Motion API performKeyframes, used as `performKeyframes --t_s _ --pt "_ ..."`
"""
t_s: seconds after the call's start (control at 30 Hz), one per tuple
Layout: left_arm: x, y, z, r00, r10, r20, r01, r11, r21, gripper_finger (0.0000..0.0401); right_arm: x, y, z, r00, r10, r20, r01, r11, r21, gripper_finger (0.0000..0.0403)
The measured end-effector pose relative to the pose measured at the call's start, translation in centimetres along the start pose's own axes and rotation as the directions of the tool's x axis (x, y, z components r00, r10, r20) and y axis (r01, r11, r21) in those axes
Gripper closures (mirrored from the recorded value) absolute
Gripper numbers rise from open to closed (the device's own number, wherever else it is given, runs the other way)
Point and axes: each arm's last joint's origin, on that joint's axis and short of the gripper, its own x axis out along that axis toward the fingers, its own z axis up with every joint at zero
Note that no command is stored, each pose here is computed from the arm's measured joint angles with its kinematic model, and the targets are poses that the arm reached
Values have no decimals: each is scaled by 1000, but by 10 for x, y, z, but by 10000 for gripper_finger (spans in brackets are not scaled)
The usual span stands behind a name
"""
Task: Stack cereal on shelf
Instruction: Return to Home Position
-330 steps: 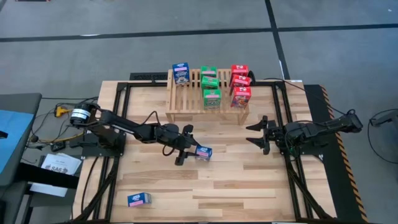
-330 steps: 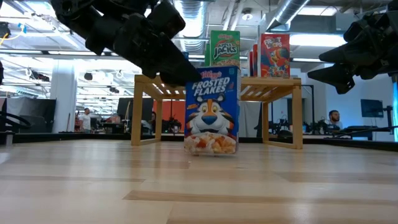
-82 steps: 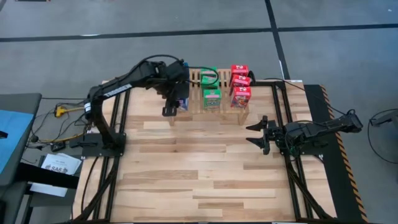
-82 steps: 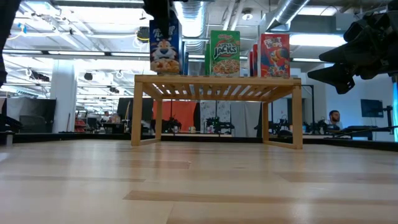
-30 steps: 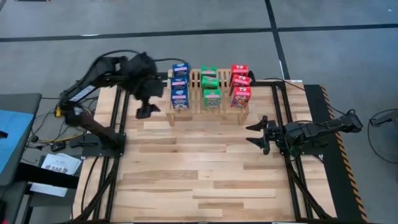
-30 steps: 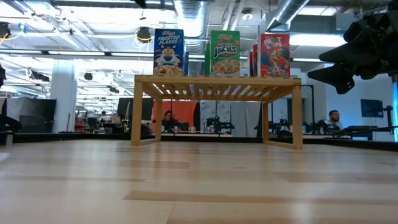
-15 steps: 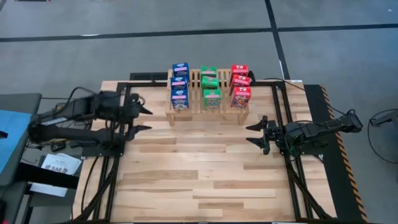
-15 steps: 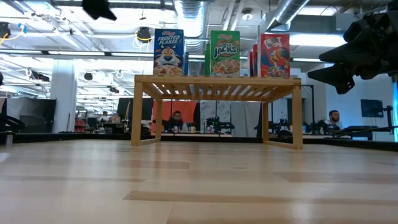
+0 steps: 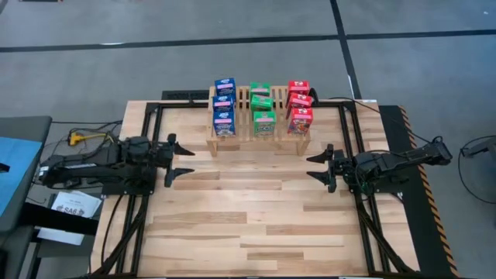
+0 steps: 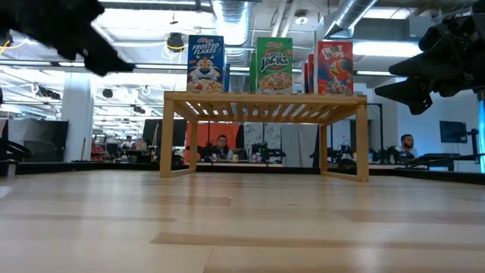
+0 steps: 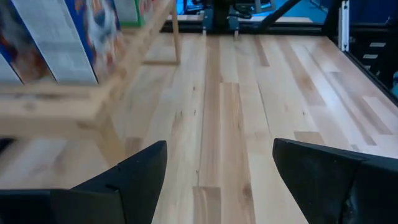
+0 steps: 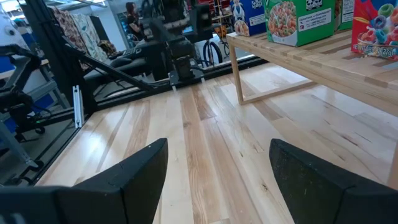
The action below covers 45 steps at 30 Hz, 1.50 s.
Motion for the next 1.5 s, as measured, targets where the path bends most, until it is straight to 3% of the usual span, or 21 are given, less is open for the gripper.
performKeyframes --t_s 0.23,0.53,0.67,1.0,1.5 --pt "13 -2 -41 998 -52 35 52 998 -21 117 0 0 0 1000 0 0 0 1000 0 96" --pt "18 -2 -73 995 -50 88 51 999 -14 117 0 0 0 1000 0 0 0 1000 0 96" --pt "17 -2 -72 990 -43 132 39 999 34 117 0 0 0 1000 0 0 0 1000 0 96" --pt "18 0 -74 994 40 102 -56 986 154 117 0 0 0 1000 0 0 0 1000 0 96" --pt "18 0 -74 994 48 101 -59 992 115 117 0 0 0 1000 0 0 0 1000 0 96"
